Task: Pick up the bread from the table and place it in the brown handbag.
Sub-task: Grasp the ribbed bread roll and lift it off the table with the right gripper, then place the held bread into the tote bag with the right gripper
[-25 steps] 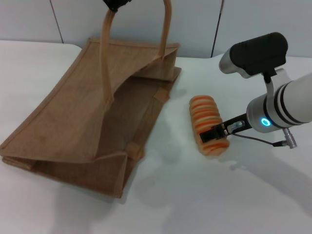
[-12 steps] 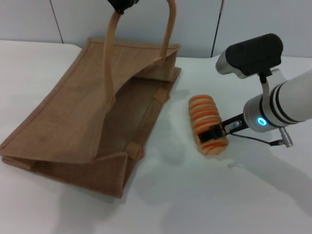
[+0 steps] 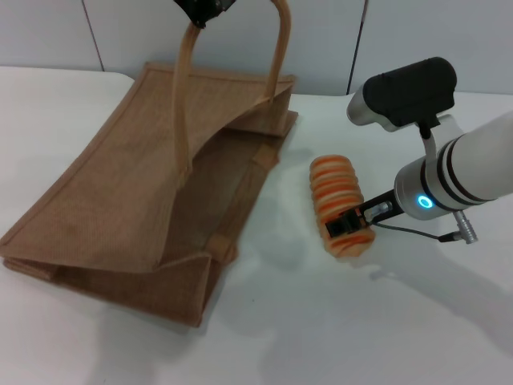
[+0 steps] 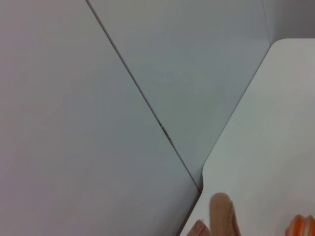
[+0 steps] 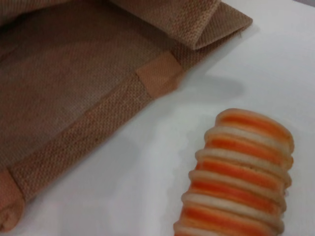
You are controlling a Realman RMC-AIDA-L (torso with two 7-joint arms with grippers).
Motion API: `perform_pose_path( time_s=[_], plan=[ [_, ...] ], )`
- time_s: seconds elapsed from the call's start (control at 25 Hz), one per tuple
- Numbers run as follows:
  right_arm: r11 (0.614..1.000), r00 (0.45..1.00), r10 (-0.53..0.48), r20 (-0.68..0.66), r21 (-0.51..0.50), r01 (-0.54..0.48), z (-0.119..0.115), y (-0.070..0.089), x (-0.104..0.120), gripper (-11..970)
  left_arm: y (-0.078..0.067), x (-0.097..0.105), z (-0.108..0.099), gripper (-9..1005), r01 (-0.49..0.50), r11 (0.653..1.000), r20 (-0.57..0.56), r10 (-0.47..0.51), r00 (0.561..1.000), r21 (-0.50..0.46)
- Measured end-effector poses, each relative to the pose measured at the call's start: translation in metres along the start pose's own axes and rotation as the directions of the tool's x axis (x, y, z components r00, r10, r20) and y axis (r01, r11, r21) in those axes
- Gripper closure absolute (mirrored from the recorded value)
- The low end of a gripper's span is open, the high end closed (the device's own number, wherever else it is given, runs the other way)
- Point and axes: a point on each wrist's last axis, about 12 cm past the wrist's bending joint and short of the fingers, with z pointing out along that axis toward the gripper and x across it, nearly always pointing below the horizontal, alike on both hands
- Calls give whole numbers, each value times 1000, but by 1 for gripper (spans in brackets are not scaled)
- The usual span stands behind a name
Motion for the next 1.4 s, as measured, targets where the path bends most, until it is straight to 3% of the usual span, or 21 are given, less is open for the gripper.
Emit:
perform_pose_path(
  time_s=[0.8, 1.24, 1.4],
  plan=[
    [998, 997, -67, 28, 2, 66, -8, 4, -10, 419, 0, 2, 0, 886, 3, 1000, -4, -3, 1000, 1],
    [997, 994, -64, 87, 47, 60, -25, -7, -18, 500, 4, 0, -4, 885, -14, 999, -17, 14, 1000, -44],
    [996, 990, -88, 110, 39, 84, -34, -2, -24, 526, 4, -6, -7, 885, -32, 998, -5, 31, 999, -58]
  ],
)
